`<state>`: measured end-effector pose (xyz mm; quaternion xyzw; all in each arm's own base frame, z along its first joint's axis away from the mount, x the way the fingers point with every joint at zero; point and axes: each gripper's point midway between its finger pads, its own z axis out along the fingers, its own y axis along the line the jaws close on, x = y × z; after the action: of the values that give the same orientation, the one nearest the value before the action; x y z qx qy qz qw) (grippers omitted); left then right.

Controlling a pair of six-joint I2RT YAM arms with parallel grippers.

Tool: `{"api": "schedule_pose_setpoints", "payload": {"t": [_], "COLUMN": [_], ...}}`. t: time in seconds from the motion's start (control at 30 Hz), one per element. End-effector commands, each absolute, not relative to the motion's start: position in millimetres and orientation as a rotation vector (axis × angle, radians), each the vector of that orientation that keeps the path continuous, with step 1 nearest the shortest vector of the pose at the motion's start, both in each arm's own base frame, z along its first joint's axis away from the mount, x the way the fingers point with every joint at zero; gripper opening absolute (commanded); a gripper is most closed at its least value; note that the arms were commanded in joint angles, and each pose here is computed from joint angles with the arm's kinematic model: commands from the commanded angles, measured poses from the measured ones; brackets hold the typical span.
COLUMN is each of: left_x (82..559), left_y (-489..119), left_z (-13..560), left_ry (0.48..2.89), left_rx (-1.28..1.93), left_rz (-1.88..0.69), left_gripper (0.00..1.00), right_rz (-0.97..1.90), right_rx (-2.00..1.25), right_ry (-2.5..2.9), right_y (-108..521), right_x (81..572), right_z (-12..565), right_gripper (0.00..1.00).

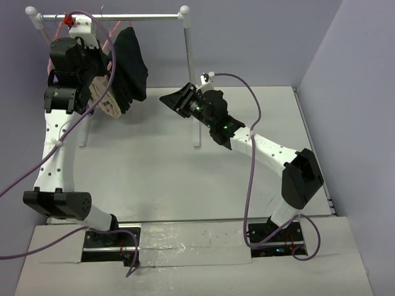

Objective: Place the trousers on the hanger
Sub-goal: Place the hanger at the clothesline.

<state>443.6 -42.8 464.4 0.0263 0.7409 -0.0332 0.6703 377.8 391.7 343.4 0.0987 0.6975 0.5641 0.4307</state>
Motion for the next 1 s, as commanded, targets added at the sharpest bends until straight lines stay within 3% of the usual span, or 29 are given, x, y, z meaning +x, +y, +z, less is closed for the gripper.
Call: {"api": "schedule_pose_setpoints", "payload": {"t": [0.0,0.17,0.5,0.53,0.57,0.73,0.77,0.83,0.93,0.97], "left_x": [434.9,454.7,448.0,448.4,448.8,448.6,447.1,443.4,433.5,430.0], "left_y": [-34.0,-35.9,-40.0,-39.8,-39.6,-40.6,-40.6,-41.3,-43.0,-42.9], "left_z": [556.8,523.9,500.1,495.5,493.7,484.0,483.8,483.9,479.5,476.9], "left_ry": [1.365,1.433,1.464,1.472,1.473,1.496,1.498,1.498,1.522,1.533], "left_rx": [0.027,0.031,0.058,0.056,0.055,0.061,0.059,0.059,0.072,0.075], "left_rz": [-0.052,-0.049,-0.065,-0.065,-0.064,-0.068,-0.070,-0.077,-0.088,-0.088], "left_gripper": [0.00,0.00,0.03,0.08,0.20,0.40,0.50,0.60,0.83,0.99], "right_rz": [1.411,1.400,1.396,1.394,1.396,1.382,1.379,1.344,1.231,1.197], "right_rx": [0.246,0.249,0.246,0.250,0.248,0.241,0.234,0.213,0.164,0.150], "right_ry": [1.608,1.615,1.622,1.627,1.626,1.641,1.649,1.691,1.760,1.781], "right_y": [367.9,361.7,355.9,354.8,354.5,348.2,347.3,342.9,330.5,325.5], "right_x": [372.3,370.4,367.8,367.7,366.9,366.2,365.6,365.8,366.8,367.0], "right_z": [386.2,381.0,376.9,374.7,375.0,371.3,369.9,362.1,344.5,338.5], "right_gripper": [0.49,0.49,0.48,0.48,0.49,0.49,0.49,0.50,0.53,0.54]}}
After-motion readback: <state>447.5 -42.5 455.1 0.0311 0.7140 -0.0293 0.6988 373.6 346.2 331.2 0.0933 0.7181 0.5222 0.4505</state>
